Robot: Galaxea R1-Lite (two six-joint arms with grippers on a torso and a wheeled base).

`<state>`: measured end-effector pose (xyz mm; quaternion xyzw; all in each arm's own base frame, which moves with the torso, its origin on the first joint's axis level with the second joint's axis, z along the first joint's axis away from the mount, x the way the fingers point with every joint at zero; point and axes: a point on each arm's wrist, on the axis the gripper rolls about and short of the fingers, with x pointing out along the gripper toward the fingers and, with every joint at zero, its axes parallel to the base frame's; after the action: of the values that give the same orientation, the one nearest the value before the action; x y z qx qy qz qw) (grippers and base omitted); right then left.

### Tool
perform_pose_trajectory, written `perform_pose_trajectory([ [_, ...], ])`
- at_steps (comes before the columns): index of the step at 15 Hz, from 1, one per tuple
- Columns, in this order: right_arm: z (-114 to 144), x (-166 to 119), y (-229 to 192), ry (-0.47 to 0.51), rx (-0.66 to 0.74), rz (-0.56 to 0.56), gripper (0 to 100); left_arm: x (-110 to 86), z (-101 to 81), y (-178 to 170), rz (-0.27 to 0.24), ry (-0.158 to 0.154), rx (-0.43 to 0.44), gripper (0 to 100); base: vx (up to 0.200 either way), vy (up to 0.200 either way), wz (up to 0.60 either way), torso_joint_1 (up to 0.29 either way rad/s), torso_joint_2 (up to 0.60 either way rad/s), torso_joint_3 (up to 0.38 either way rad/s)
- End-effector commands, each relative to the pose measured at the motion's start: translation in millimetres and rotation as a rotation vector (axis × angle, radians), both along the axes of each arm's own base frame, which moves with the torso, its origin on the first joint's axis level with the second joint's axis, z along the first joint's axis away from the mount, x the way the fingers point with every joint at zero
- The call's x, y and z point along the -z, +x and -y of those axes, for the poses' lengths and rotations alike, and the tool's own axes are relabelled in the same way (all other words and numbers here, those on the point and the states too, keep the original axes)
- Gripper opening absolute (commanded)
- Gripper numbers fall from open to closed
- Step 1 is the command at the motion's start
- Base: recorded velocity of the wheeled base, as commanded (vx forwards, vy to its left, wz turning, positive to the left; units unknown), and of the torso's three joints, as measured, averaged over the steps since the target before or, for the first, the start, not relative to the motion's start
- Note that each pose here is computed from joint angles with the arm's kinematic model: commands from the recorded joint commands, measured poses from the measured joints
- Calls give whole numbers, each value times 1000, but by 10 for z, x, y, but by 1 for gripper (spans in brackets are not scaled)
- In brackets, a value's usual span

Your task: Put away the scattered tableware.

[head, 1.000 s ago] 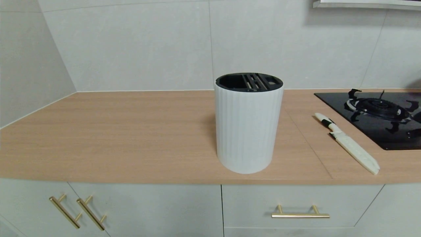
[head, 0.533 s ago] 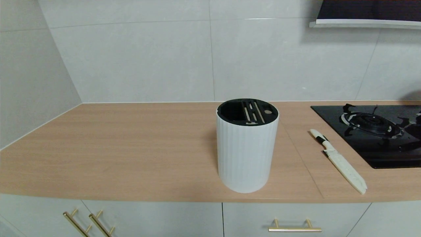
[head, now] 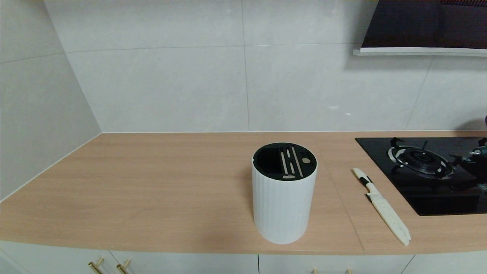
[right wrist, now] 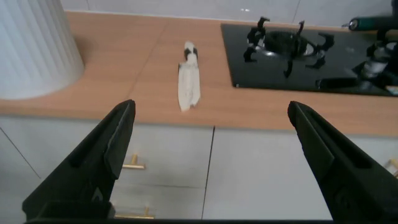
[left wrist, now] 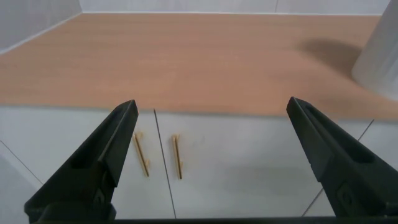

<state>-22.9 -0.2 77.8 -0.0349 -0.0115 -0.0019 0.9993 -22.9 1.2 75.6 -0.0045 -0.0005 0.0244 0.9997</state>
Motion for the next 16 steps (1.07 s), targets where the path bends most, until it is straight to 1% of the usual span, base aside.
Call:
perform_pose_trajectory([
  [1,0,-1,1,-1,0,0,100,1,0,1,-1,0,0,100,0,0,0,261,-564,-300],
  [5,0,-1,1,-1,0,0,100,1,0,1,-1,0,0,100,0,0,0,278,-592,-314],
  [9,0,-1,1,-1,0,0,100,1,0,1,-1,0,0,100,0,0,0,209,-427,-225],
  [13,0,-1,1,1,0,0,100,1,0,1,-1,0,0,100,0,0,0,172,-356,-185],
  [16,0,-1,2,-2,0,-2,100,1,0,1,-1,0,0,100,0,0,0,26,-42,-24],
])
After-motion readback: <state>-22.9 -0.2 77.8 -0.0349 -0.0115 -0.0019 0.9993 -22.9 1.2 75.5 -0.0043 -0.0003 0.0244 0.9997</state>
